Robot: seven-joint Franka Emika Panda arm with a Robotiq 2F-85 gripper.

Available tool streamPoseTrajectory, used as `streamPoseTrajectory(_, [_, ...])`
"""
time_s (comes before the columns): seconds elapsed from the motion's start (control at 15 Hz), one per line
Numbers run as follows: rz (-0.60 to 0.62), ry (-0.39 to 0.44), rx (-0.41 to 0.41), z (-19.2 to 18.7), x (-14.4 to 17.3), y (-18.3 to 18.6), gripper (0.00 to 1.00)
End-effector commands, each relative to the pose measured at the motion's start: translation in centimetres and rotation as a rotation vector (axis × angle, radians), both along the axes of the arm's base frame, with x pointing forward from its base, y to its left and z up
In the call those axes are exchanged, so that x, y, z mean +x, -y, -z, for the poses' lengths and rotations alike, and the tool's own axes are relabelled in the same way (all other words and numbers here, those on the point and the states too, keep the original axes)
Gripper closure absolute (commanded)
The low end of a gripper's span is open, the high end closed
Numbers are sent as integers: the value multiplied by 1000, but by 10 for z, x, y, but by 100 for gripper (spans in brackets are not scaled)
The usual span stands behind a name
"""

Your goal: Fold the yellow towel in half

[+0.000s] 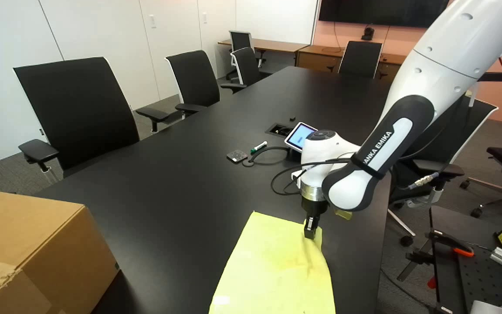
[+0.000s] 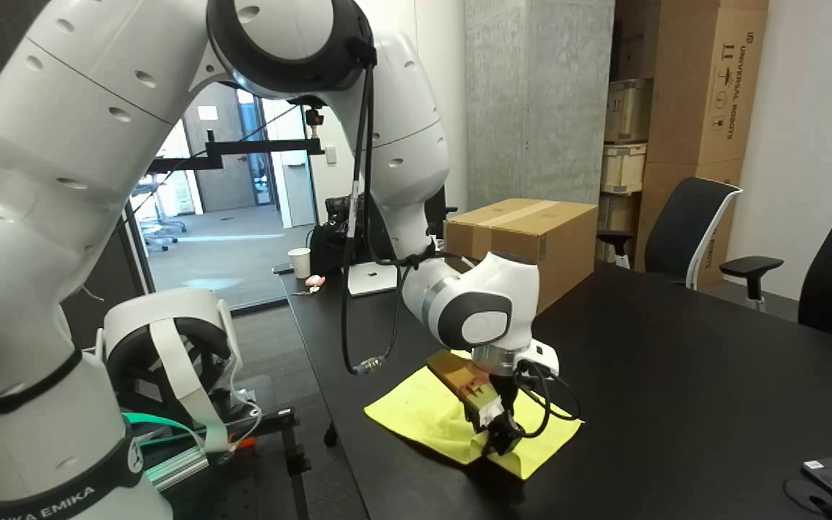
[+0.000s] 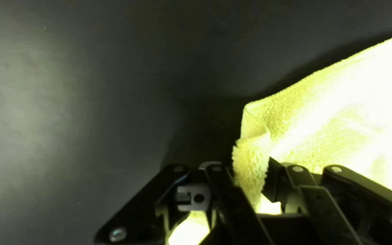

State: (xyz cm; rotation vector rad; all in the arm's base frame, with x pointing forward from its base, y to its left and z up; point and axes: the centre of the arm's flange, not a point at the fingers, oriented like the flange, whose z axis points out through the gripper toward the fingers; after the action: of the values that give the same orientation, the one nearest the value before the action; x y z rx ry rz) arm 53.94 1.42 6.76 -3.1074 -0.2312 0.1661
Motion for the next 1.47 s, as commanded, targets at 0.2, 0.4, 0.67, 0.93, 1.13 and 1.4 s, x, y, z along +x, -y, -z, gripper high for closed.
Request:
streamPoseTrajectory(0.2, [35,62,17,-31,56,-27,91])
streamPoseTrajectory(0.4, [59,89,6,-39,83,-48,91])
streamPoseTrajectory(0.67, [114,118,-16,-48,119,-72,64])
streamPoseTrajectory(0.93, [199,169,-51,-65,153,-76,43])
streamPoseTrajectory(1.13, [242,186,-50,-84,161,-68,19])
streamPoseTrajectory(1.4, [237,98,-88,-85,132,-64,0])
